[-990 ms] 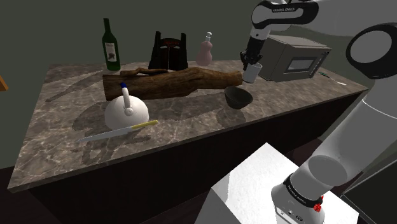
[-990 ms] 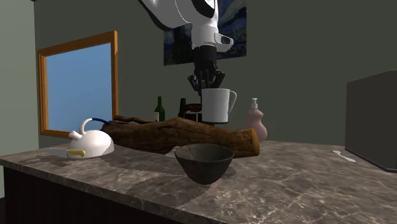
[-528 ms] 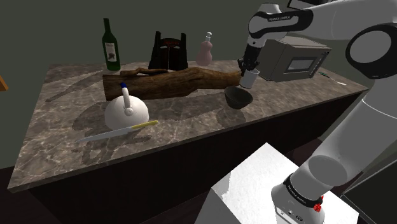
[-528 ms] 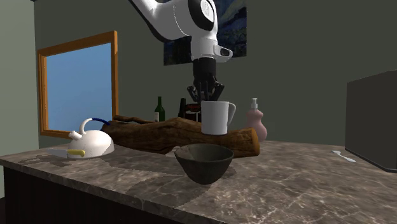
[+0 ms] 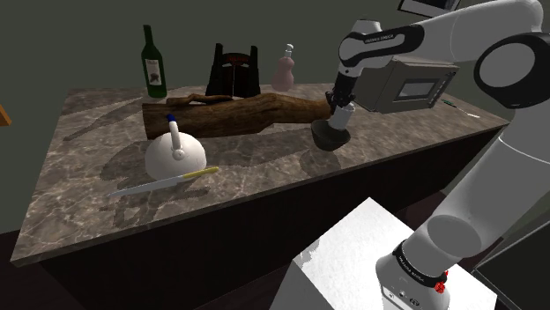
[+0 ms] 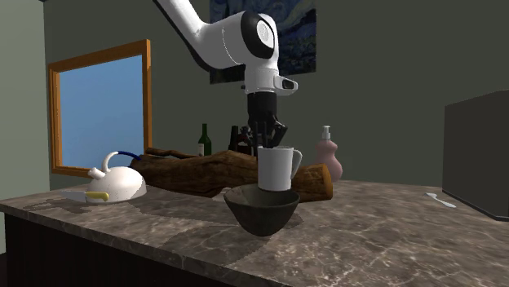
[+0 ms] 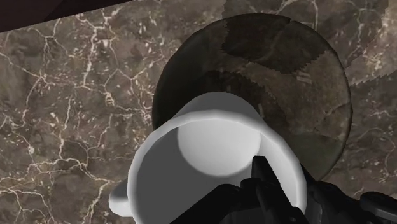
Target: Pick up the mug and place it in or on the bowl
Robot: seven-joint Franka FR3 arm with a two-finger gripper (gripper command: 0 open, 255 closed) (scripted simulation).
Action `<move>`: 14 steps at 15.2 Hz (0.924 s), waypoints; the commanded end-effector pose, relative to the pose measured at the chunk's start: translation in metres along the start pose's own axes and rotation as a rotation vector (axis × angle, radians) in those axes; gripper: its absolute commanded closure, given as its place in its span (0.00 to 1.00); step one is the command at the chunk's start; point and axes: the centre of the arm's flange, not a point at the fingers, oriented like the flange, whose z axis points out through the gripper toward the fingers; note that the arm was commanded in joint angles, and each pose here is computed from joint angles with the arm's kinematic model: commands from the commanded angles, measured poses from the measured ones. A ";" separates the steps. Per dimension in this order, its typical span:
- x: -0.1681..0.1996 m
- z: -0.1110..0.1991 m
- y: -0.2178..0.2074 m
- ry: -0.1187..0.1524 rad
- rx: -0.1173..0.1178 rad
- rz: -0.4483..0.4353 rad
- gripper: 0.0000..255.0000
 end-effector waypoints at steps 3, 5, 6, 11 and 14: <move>-0.001 0.006 0.001 0.001 0.000 0.000 1.00; -0.001 0.006 0.001 0.001 0.000 0.000 1.00; -0.001 0.006 0.001 0.001 0.000 0.000 1.00; -0.001 0.006 0.001 0.001 0.000 0.000 0.00; -0.001 0.006 0.001 0.001 0.000 0.000 0.00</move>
